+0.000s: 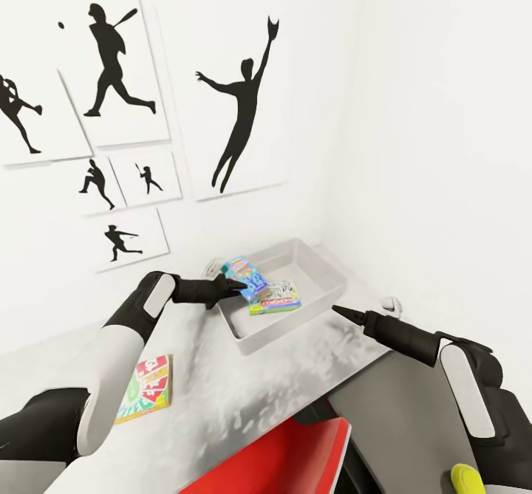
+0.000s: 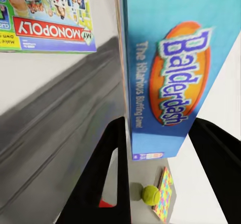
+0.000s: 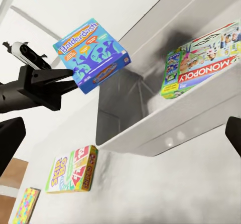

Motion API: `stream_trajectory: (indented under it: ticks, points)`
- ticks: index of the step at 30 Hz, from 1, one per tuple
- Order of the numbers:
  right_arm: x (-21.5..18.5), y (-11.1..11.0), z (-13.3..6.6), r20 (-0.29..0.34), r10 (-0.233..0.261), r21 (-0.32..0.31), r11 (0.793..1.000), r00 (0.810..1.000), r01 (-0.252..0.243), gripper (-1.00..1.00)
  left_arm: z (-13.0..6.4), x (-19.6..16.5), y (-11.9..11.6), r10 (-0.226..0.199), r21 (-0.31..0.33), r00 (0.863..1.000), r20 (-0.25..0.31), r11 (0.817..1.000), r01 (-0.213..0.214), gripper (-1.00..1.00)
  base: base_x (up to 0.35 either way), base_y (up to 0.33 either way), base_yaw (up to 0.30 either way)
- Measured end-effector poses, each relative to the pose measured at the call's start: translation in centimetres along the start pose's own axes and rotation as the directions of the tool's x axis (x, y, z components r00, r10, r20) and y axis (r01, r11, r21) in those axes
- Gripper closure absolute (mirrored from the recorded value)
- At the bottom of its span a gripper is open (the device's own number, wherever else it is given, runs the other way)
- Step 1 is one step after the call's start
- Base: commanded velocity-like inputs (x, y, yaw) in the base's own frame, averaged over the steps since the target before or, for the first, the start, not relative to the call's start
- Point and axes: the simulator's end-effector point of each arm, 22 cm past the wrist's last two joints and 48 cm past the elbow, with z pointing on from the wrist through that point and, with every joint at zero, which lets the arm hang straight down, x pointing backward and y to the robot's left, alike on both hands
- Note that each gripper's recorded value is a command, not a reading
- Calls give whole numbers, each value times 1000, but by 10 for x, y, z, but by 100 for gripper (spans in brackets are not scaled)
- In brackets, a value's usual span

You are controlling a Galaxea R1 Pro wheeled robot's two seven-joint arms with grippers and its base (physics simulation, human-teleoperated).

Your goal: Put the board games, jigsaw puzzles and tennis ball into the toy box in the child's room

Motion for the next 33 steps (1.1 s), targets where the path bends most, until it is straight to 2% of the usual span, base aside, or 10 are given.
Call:
stream_trajectory:
  ticks: [3,8,21,26,33]
  points:
    - [2,-2,1,-3,4,2,1000,1000,-4,-100,-3,-2,-2,-2,35,1000,1,999,2,100,0,0,0]
    - [4,-5,3,-9,9,5,1000,1000,-9,-100,-2,-2,0,-6,49,1000,-2,999,6,100,0,0,0]
    - [11,-15,6,-21,23,16,1000,1000,-23,-100,5,3,11,-18,42,1000,-19,999,18,100,0,0,0]
    - [13,-18,8,-25,29,19,999,999,-29,-100,11,10,16,-6,26,999,-43,1000,7,100,0,0,0]
    - [17,-23,10,-32,38,24,999,999,-38,-100,7,-6,12,10,25,999,-32,1000,-9,100,0,0,0]
